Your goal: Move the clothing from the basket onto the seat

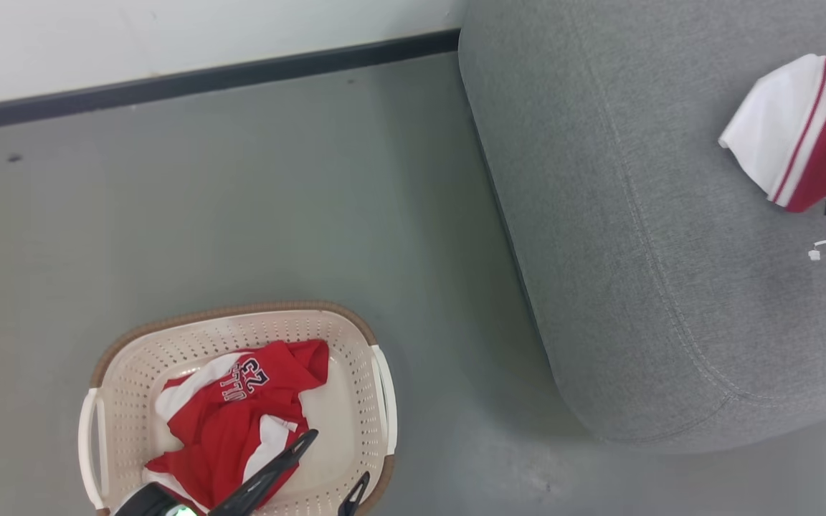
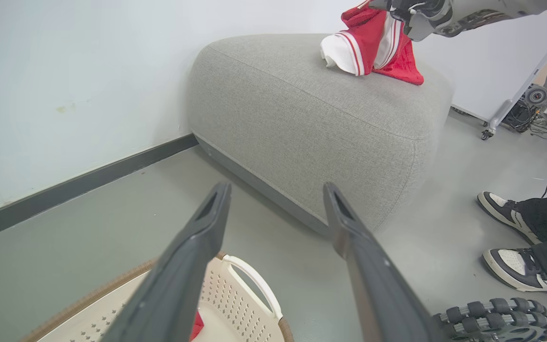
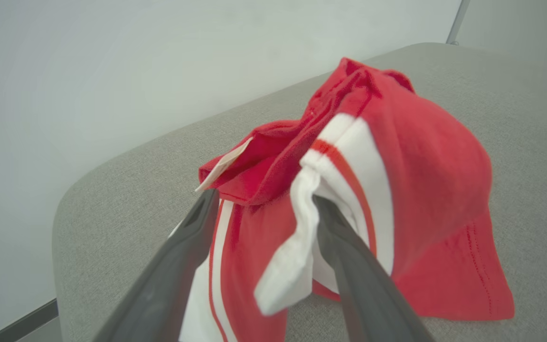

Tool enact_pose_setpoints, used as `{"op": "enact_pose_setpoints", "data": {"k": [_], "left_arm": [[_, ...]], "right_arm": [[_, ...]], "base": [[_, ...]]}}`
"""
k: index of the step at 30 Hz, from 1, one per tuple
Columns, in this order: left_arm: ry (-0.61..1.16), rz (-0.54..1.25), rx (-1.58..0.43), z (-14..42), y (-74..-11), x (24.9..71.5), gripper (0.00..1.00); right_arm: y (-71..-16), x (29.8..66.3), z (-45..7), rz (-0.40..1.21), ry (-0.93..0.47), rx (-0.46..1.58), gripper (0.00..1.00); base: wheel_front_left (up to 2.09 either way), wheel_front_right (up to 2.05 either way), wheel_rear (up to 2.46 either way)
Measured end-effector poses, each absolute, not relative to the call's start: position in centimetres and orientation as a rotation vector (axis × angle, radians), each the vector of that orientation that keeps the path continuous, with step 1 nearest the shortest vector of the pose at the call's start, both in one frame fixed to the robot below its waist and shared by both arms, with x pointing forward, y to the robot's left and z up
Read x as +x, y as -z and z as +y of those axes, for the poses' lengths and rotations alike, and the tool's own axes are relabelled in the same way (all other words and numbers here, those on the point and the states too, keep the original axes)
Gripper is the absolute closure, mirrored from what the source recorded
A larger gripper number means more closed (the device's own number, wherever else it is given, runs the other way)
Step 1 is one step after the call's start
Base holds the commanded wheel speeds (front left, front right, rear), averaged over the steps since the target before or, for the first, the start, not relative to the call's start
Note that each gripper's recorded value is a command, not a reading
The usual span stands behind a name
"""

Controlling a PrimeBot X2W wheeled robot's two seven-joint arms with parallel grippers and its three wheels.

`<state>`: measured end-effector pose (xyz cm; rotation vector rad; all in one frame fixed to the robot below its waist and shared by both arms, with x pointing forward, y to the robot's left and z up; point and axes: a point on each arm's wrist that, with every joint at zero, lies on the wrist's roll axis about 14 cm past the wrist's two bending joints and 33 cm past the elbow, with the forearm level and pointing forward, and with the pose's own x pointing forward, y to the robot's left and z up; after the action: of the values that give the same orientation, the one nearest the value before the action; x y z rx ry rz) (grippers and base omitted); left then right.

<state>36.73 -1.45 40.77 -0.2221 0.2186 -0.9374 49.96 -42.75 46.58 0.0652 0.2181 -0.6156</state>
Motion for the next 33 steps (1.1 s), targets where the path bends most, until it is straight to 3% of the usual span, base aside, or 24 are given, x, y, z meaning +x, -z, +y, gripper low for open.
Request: {"op": "enact_pose_setpoints", "data": {"k": [13,21,33], "left_arm": [[0.961,0.151,-0.217,-3.5,-43.9,35.4,0.00],[0.934,0.106,-0.251,-4.6,-46.5,34.5,0.00],[0.817,0.025,-0.299,-4.4,-50.2,33.7,0.00]], "right_arm": [[-48.7,47.7,-40.6,0.196,0.515,-0.004,0.00],[-53.0,46.3,-39.6,0.076,0.463,-0.059,0.00],[-57.2,42.5,-34.4,-0.109,0.275,-0.124,0.00]], "base": [[0.00,0.00,0.00],[0.00,0.00,0.00],[0.00,0.00,0.00]]}}
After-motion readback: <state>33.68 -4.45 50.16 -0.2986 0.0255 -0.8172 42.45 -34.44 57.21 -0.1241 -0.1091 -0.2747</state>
